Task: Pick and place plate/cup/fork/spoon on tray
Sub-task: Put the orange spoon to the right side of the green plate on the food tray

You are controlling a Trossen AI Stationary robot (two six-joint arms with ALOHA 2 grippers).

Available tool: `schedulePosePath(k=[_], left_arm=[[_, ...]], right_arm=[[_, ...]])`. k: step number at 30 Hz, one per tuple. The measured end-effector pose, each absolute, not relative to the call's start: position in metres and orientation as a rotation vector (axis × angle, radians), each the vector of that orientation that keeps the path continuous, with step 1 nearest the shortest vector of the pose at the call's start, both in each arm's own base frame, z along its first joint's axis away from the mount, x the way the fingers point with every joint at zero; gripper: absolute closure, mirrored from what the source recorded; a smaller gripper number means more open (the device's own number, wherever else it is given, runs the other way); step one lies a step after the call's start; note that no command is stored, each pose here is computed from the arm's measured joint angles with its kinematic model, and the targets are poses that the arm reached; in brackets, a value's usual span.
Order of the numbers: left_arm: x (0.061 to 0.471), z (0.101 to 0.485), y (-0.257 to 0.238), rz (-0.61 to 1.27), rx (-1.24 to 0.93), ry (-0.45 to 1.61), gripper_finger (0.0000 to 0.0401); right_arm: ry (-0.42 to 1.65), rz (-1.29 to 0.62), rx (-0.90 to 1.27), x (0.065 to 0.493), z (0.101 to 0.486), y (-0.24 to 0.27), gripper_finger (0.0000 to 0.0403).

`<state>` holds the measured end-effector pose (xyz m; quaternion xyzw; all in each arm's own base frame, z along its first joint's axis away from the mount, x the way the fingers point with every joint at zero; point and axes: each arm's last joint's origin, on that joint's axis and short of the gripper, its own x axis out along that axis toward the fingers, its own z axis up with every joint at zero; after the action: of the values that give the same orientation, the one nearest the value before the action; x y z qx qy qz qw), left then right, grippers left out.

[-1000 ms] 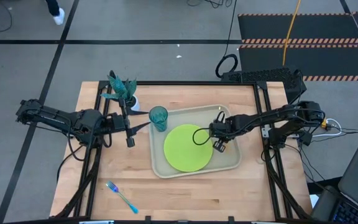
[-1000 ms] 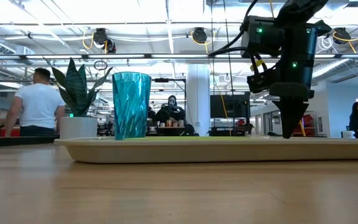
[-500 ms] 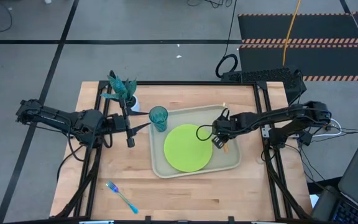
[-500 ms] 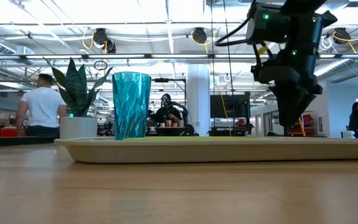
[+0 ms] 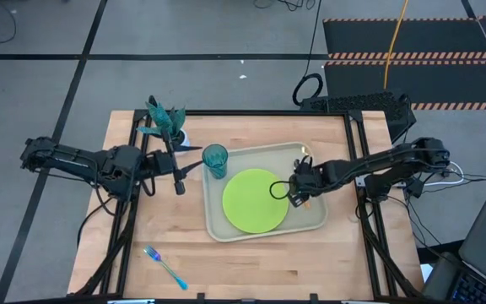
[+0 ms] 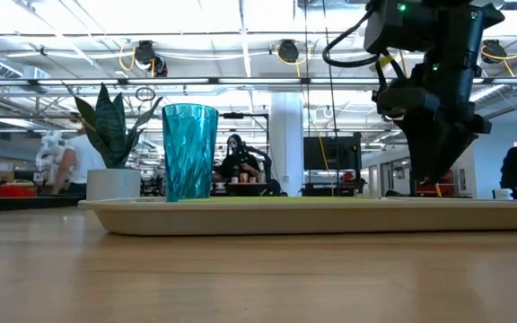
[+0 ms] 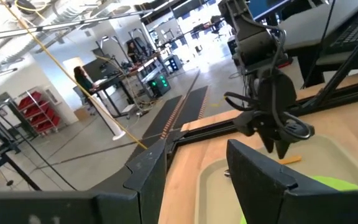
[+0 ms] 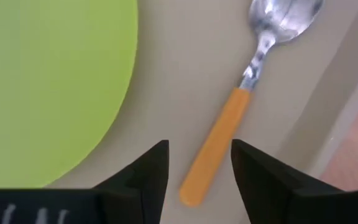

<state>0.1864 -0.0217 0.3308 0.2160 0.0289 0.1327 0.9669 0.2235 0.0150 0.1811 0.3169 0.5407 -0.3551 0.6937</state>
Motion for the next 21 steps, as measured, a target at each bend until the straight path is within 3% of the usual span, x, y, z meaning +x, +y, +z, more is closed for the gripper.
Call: schedulePosePath(k=[5,10,14,21], left_arm=[[0.186,0.332,-0.022,0.272,0.415,0.041,0.0229],[0.186,0.332,-0.022,0.272,0.397,0.038,0.0229],[0.186,0.332,-0.022,0.27,0.374,0.043,0.0229],[0.186,0.329,-0.022,0.265,0.359,0.067,0.0229]], right_arm=[[1.145,-0.838,0.621,0.224,0.178,0.009,0.0247],[1.04,-0.794,0.764,0.229,0.165,0.009,0.0247],[1.026,-0.744,0.733,0.229,0.163,0.007,0.0247],[1.097,-0.979,0.854,0.212,0.158,-0.002,0.0248]])
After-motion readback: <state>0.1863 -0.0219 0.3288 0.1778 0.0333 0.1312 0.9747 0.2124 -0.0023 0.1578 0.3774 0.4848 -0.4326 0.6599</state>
